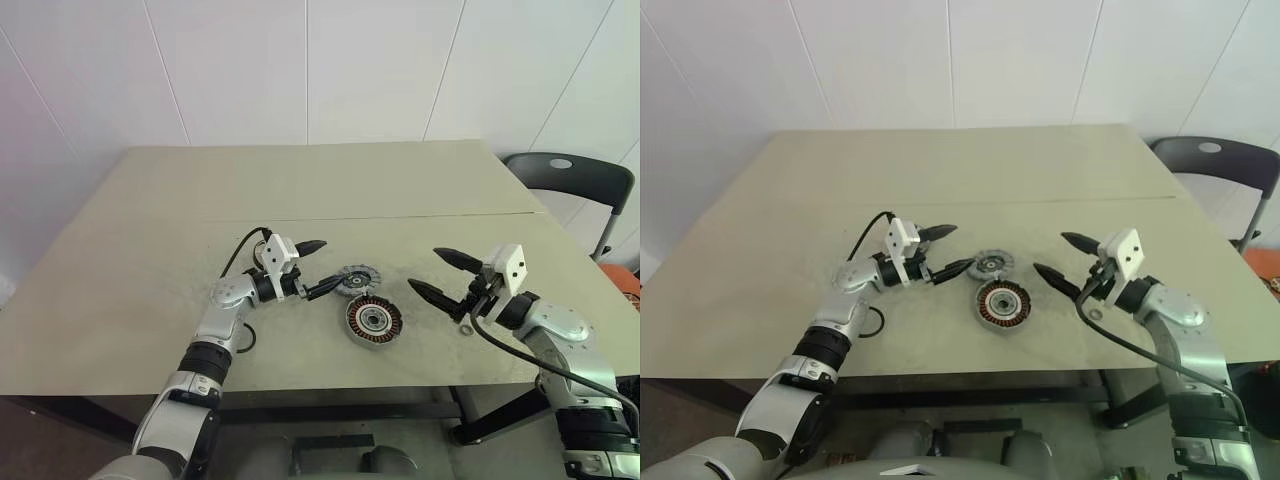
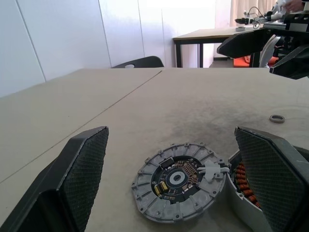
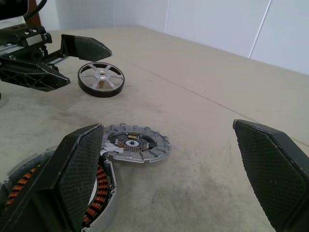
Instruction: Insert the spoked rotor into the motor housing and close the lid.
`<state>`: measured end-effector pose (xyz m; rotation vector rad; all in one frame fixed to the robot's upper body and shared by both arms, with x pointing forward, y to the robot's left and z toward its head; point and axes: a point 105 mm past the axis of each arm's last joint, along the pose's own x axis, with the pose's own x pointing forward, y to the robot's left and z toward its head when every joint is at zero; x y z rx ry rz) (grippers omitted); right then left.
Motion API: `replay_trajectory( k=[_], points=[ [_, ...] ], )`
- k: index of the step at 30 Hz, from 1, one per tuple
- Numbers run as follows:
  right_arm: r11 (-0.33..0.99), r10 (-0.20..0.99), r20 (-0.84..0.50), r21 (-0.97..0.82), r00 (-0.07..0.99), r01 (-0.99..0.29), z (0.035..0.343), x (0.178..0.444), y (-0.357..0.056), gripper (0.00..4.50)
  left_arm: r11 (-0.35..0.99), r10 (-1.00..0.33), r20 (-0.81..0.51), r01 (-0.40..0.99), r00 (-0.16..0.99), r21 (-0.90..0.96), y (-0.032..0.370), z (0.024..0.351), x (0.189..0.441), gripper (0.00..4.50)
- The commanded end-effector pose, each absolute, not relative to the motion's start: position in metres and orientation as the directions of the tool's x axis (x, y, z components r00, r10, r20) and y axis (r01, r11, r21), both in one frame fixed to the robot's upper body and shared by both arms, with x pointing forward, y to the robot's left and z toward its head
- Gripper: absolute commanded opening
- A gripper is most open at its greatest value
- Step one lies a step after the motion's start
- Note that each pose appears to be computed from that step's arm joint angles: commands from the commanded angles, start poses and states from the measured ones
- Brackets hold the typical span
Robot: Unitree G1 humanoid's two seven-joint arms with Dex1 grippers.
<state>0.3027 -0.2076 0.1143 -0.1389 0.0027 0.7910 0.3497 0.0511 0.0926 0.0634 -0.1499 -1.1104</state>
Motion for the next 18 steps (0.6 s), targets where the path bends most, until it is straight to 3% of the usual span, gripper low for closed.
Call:
replay_trajectory(
  k=[1,18],
  points=[
    [0.686,0.721,-0.003,-0.139,0.693,-0.714,0.1285,0.3044,-0.2037,4.50,0.444,-0.896,0.123,0.879,0.428,0.173,0.0498,0.1066,0.3521,4.46],
    [0.693,0.710,-0.028,-0.145,0.703,-0.706,0.1217,0.3044,-0.2081,4.50,0.439,-0.898,0.123,0.882,0.422,0.174,0.0479,0.1071,0.3530,4.46]
  ],
)
